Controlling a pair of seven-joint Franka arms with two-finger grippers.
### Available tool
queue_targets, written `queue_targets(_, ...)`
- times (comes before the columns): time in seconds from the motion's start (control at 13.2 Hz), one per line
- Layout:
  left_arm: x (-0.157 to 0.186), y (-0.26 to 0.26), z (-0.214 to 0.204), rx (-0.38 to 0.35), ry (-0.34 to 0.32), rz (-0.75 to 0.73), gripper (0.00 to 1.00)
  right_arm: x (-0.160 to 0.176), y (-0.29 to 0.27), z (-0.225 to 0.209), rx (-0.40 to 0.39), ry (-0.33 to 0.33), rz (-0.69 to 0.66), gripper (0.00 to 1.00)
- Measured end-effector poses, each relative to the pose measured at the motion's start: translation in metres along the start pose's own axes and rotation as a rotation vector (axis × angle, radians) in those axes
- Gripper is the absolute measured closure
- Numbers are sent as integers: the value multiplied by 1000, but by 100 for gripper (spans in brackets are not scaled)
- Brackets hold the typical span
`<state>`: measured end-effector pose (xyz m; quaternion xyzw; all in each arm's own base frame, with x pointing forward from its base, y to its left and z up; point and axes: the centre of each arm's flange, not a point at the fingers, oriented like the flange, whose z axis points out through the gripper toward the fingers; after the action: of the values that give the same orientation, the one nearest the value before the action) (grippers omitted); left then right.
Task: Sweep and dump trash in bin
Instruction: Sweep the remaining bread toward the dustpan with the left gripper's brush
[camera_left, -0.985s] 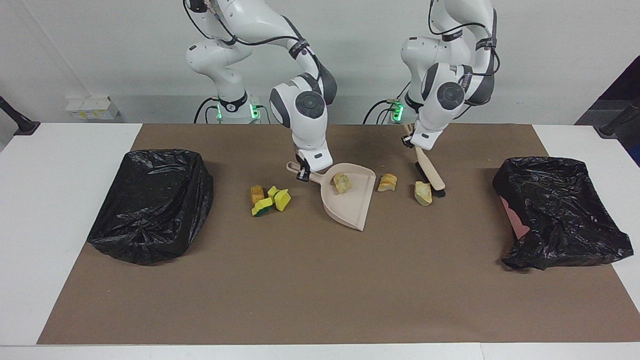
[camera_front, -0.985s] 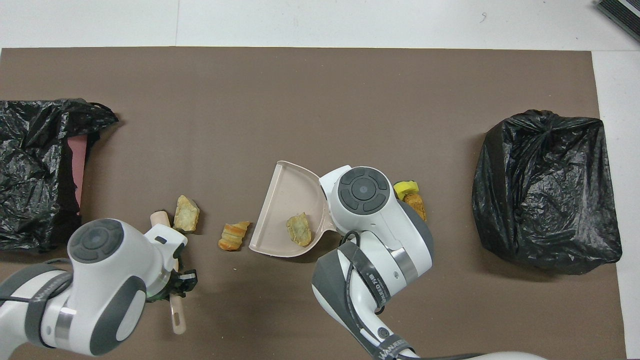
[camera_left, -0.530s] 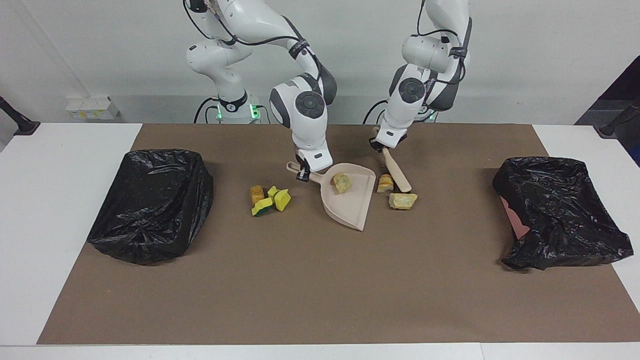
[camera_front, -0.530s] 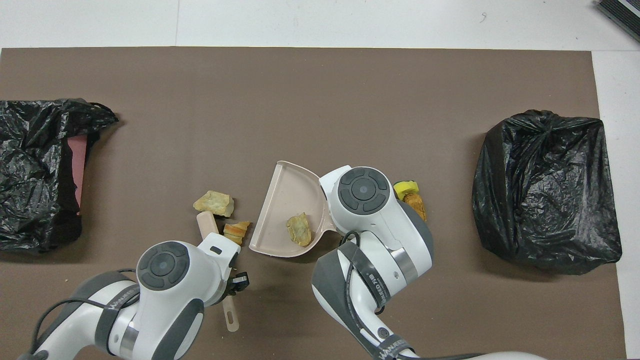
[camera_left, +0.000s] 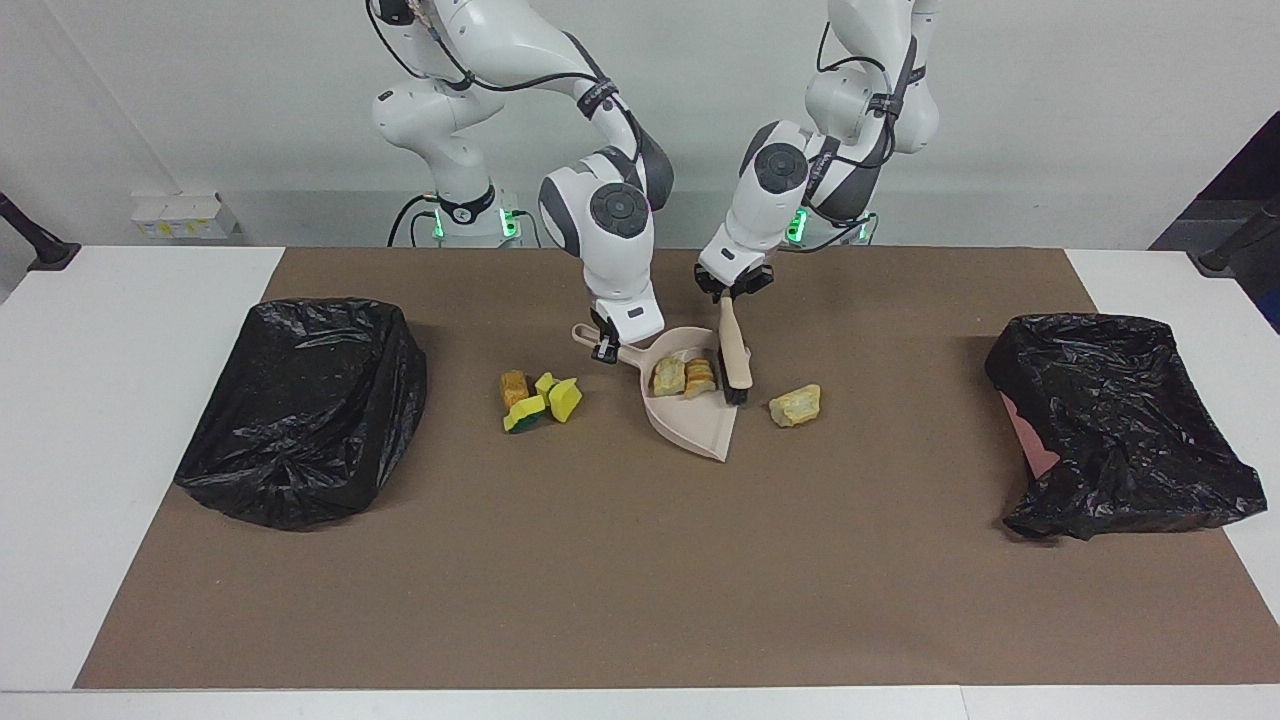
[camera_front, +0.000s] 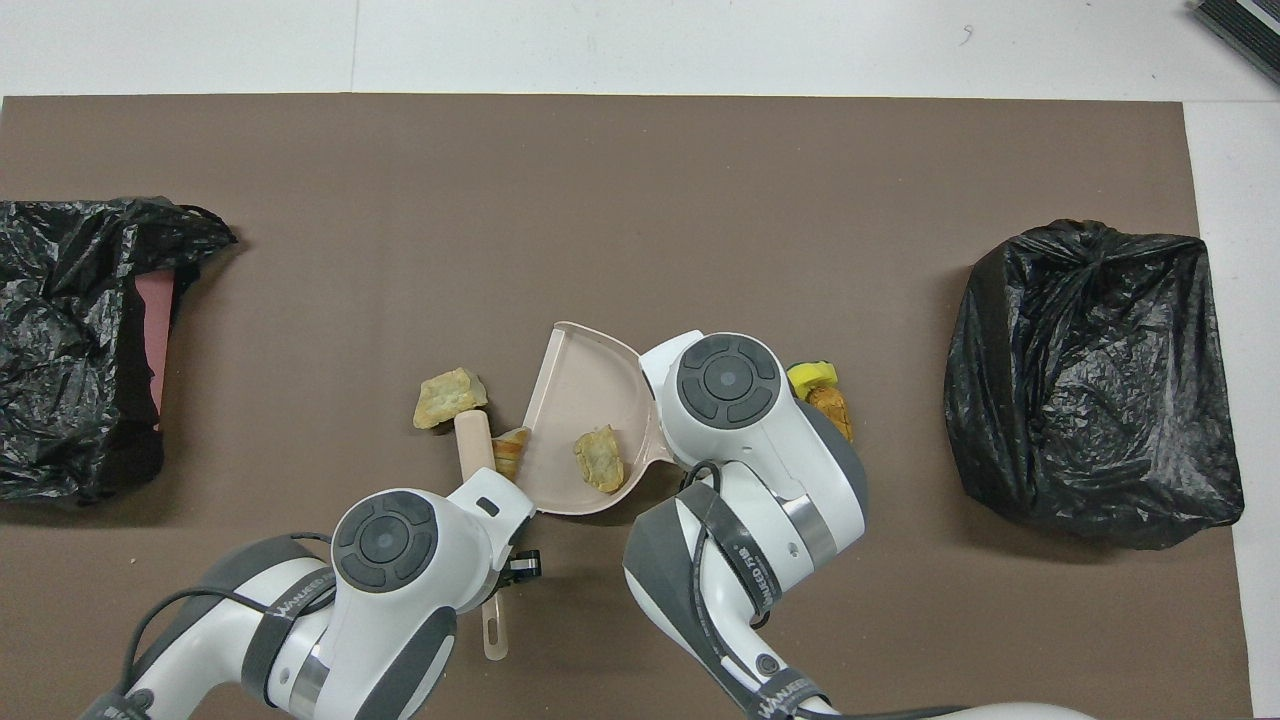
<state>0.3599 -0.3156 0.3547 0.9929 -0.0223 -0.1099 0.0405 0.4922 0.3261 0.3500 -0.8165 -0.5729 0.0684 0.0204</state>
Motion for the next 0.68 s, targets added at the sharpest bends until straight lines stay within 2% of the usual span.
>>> queue_targets(0.23,18,-11,-27,0,-32,-1,74,0,0,0,0,0,0,67)
queue_targets(0.45,62,-80,-66,28,-14,62,74,0,0,0,0,0,0,67)
queue_targets(0.68,96,-166,-76,119,5,172,74,0,0,0,0,0,0,67)
